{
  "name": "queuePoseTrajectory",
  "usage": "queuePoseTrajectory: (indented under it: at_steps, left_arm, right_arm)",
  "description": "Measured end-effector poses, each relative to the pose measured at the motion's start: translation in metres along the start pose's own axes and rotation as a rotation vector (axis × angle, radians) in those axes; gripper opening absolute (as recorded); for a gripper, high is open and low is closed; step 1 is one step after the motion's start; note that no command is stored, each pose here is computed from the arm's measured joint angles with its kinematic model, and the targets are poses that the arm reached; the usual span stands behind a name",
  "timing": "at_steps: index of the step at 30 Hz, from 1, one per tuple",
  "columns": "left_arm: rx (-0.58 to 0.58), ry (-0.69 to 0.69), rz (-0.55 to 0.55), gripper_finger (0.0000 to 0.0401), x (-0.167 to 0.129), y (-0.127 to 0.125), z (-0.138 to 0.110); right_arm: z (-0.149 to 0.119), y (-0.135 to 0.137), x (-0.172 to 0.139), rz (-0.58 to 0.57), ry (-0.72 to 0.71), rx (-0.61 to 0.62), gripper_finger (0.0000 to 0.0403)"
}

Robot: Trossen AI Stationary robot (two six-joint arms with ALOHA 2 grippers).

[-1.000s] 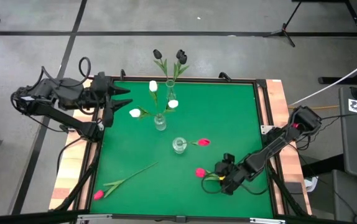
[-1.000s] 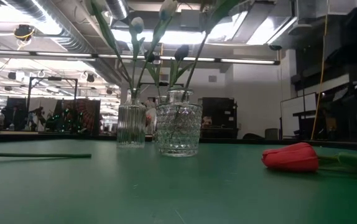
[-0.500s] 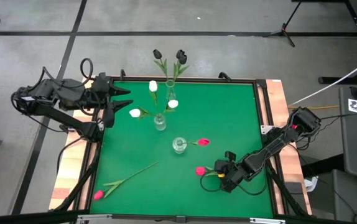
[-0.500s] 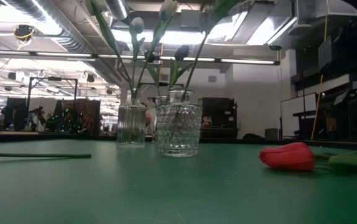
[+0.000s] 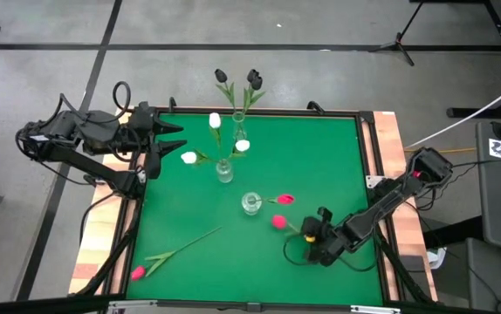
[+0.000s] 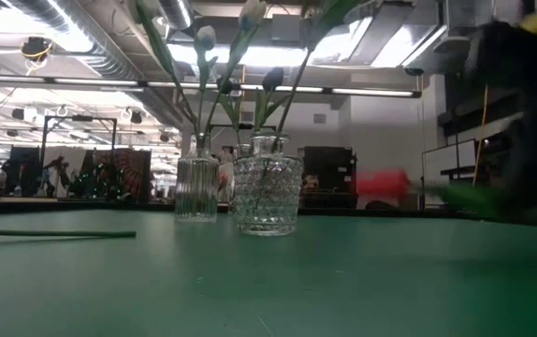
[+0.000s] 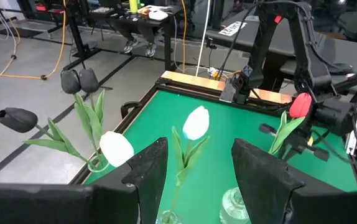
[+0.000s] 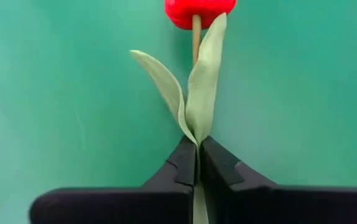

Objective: Sort flowers into vase by color
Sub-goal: Put the right pink flower into the bottom transparent vase

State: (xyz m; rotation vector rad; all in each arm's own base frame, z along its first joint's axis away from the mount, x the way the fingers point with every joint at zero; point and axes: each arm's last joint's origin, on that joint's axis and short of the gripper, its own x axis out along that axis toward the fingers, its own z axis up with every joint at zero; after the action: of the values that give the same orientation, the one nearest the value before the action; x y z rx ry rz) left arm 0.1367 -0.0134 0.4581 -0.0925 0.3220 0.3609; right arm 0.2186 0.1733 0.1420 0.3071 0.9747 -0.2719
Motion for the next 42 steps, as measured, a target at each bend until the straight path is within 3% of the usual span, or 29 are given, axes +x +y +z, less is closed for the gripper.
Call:
queuePoseTrajectory:
  at_steps: [9, 14, 19, 24, 31, 37, 42]
  left_arm:
    - [-0.001, -0.001, 0.000, 0.0178, 0.000, 0.000, 0.000]
    - [-0.004, -0.004, -0.001, 0.0178, 0.000, 0.000, 0.000]
    - [-0.005, -0.005, -0.001, 0.0178, 0.000, 0.000, 0.001]
    - [-0.008, -0.009, -0.002, 0.0178, 0.000, 0.000, 0.001]
    - [-0.004, -0.011, 0.000, 0.0178, 0.000, 0.000, 0.001]
    - [0.004, -0.022, 0.048, 0.0178, 0.000, 0.001, 0.001]
    - [0.019, -0.023, 0.056, 0.0178, 0.000, 0.001, 0.002]
  right_arm:
    - [0.022, -0.015, -0.039, -0.109, -0.317, 0.110, 0.0008]
    - [0.029, -0.036, -0.064, -0.252, -0.522, 0.162, 0.0005]
    - [0.044, -0.056, -0.085, -0.412, -0.842, 0.223, 0.0007]
    - [0.058, -0.065, -0.087, -0.519, -0.996, 0.276, 0.0004]
    - [0.069, -0.065, -0.080, -0.534, -1.035, 0.364, 0.0003]
    - [0.075, -0.059, -0.082, -0.429, -0.982, 0.433, 0.0002]
    - [0.104, -0.047, -0.090, -0.294, -0.879, 0.237, 0.0002]
